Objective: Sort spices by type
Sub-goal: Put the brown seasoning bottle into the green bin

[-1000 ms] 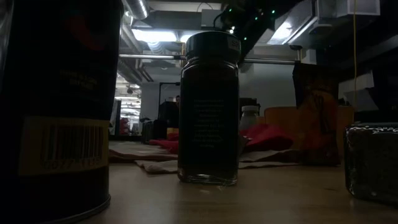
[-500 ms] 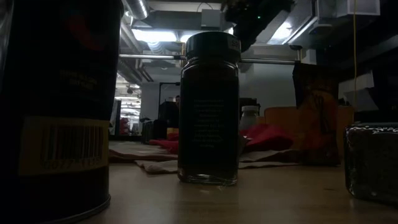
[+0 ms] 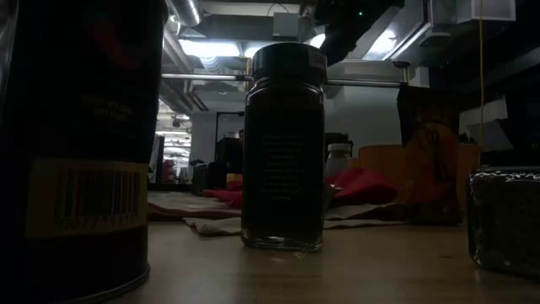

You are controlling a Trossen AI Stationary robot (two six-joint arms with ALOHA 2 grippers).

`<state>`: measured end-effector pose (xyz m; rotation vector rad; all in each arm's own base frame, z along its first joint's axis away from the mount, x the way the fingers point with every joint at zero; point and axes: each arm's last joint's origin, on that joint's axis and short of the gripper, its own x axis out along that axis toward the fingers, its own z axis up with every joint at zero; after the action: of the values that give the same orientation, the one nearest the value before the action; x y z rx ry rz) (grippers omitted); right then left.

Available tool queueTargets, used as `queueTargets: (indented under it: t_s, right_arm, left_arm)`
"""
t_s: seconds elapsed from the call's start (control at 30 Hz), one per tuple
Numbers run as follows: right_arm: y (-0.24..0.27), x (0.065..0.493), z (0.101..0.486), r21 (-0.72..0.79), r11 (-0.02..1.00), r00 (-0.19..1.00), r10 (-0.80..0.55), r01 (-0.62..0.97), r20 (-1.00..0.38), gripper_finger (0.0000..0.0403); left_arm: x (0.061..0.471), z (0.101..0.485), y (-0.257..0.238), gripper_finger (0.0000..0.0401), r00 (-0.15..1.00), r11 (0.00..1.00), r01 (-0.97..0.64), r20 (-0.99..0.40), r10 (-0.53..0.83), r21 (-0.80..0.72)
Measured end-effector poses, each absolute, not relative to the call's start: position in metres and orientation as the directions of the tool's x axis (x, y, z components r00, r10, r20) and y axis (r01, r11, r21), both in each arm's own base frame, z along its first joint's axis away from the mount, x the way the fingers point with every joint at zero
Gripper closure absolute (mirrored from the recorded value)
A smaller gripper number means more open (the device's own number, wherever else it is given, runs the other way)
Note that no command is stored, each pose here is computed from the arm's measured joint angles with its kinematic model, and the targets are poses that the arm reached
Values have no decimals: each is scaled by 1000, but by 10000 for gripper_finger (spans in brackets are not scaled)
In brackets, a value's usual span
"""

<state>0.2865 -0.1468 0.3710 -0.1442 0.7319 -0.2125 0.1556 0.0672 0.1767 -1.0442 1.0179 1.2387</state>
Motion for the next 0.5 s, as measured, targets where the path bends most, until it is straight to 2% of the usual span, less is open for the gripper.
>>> queueTargets:
  t_s: [0.17,0.37,0.5]
  right_arm:
    - [-141,276,384,-217,965,747,-254,149,-615,118]
    - [-132,259,396,-239,961,754,-259,139,-604,118]
    - [-126,247,407,-255,955,769,-277,153,-577,118]
  left_arm:
    - [154,172,67,191,53,41,-998,-971,233,-45]
    - [152,170,66,238,48,64,-997,-971,235,-34]
    - [154,171,67,239,58,94,-995,-970,234,-36]
